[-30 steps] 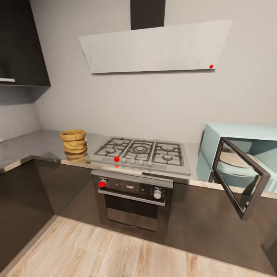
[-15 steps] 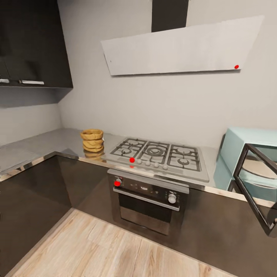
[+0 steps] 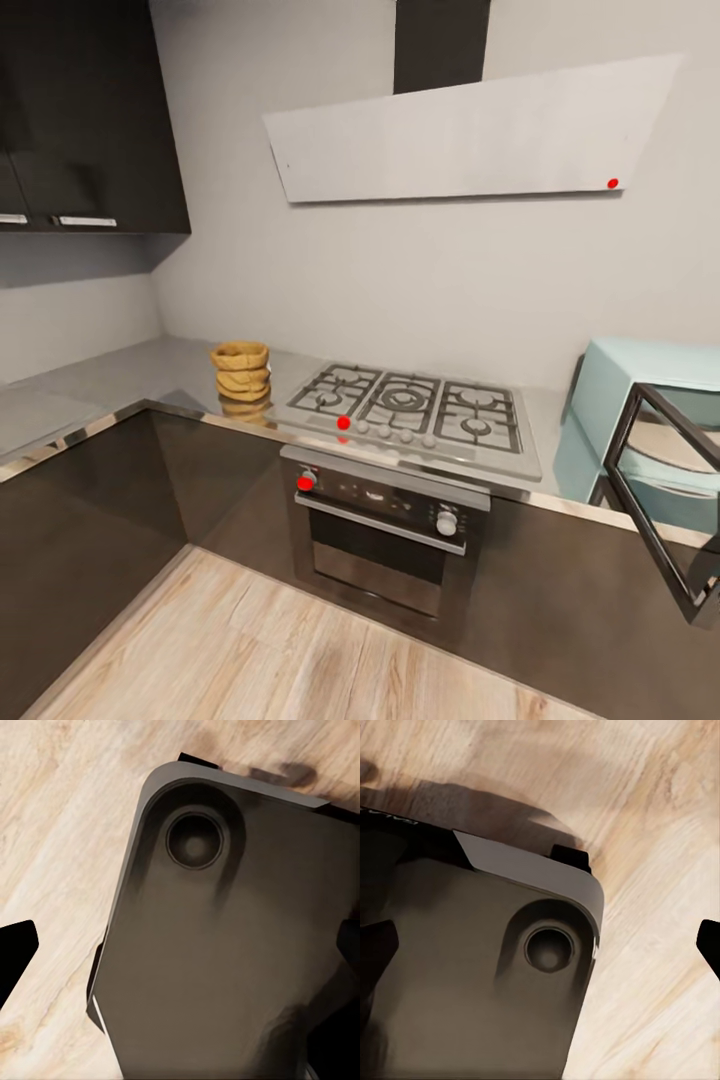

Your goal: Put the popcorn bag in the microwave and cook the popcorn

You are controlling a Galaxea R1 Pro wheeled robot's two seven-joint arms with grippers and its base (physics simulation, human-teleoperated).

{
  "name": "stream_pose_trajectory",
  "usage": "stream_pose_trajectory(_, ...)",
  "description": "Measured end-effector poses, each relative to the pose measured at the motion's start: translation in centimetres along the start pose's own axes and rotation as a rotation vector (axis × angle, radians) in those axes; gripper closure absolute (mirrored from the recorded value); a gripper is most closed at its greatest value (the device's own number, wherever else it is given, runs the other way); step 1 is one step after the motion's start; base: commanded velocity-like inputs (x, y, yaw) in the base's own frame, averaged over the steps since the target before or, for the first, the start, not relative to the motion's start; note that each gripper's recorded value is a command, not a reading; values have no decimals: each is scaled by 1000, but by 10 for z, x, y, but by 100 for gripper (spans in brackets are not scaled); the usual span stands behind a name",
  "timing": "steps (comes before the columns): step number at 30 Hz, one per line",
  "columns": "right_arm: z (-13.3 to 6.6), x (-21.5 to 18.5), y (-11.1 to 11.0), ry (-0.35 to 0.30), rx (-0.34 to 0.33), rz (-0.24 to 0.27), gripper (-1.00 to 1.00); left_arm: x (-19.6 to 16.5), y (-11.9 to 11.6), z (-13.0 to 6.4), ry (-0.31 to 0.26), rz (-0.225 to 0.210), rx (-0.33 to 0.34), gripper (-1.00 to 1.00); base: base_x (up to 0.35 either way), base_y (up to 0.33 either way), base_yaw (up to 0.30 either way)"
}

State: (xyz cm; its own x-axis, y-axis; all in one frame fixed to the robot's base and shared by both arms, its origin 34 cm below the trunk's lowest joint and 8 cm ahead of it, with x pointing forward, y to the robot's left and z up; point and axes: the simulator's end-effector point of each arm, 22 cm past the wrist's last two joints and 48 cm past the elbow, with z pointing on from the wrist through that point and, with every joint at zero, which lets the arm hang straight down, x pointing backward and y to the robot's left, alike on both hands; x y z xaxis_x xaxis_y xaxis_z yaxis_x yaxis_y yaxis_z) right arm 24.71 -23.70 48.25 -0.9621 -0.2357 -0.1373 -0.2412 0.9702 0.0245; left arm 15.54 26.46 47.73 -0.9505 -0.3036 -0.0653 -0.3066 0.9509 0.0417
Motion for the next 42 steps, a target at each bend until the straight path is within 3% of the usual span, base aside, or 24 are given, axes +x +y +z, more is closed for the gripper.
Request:
stream_pose_trajectory(24,-35,-3,2,4,4,0,-100,-1,4,-35,0,0,-3,-100,0,0,0)
stream_pose_trajectory(42,-59,-4,-2,1,12,1,-100,0,6,-60,1,0,-3,-100,0,0,250)
